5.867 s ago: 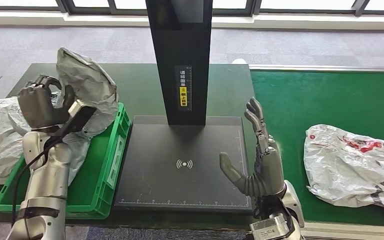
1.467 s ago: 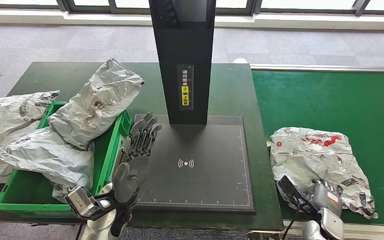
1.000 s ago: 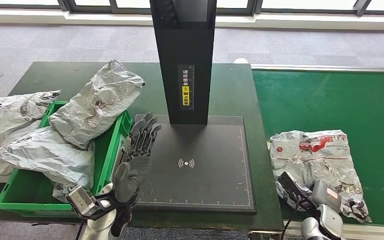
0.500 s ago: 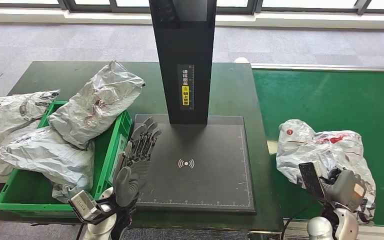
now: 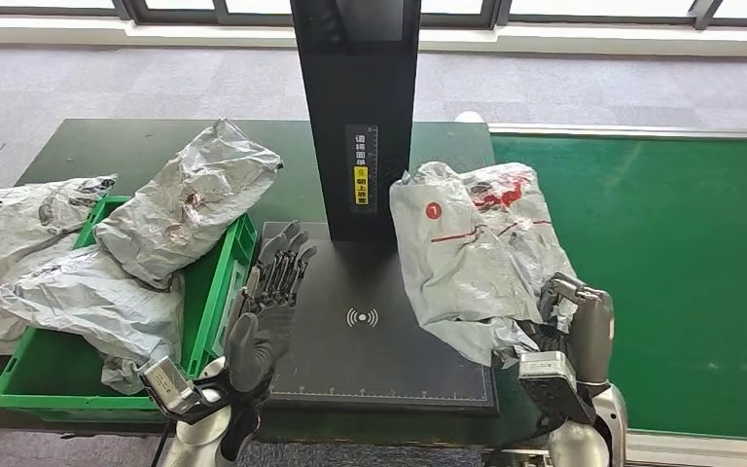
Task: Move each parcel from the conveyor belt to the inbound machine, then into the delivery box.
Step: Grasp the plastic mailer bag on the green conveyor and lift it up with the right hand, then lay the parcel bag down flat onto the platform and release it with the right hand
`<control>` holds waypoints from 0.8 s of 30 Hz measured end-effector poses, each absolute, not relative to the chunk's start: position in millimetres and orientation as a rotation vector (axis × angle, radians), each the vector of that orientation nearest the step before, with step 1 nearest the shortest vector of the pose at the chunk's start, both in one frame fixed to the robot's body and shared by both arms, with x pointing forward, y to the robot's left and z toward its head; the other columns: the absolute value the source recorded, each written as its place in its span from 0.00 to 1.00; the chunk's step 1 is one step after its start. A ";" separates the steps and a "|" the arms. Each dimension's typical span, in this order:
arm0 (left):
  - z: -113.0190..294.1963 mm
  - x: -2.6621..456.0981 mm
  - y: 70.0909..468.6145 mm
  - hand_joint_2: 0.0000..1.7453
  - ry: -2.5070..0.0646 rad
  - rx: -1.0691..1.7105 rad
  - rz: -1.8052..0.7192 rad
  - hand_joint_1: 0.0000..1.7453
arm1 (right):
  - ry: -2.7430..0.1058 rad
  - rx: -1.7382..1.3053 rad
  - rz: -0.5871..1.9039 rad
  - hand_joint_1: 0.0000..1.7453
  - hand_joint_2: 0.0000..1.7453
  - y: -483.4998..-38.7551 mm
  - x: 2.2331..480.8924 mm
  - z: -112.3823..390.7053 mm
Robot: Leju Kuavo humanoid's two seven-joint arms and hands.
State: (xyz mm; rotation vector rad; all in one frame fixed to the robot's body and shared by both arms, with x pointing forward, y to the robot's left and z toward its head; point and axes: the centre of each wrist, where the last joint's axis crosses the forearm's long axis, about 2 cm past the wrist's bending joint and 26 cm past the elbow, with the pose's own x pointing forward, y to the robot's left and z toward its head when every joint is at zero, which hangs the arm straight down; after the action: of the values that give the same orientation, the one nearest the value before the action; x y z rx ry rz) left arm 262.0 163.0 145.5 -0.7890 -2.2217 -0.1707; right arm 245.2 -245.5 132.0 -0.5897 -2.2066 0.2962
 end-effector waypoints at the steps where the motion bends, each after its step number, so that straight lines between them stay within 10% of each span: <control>1: 147.0 264.2 162.3 0.00 -2.224 -0.801 -0.170 0.00 | -2.232 -0.518 0.314 1.00 1.00 -235.2 248.3 135.8; 18: 156.8 280.8 157.9 0.00 -2.241 -0.875 -0.121 0.00 | -2.037 -0.071 0.561 0.98 1.00 -137.2 279.8 120.1; 22: 156.2 281.2 162.6 0.00 -2.250 -0.851 -0.061 0.00 | -1.858 -0.123 0.671 0.20 1.00 -131.6 290.7 98.3; 24: 157.8 281.9 166.5 0.00 -2.266 -0.827 0.011 0.00 | -1.781 -0.181 0.716 0.01 1.00 -132.0 291.8 89.1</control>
State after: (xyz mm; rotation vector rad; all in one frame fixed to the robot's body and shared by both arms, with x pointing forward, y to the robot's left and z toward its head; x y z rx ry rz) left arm 281.9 166.5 157.8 -0.8273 -2.2660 0.0109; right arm 291.8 -132.0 89.1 -0.1811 -1.7809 0.7157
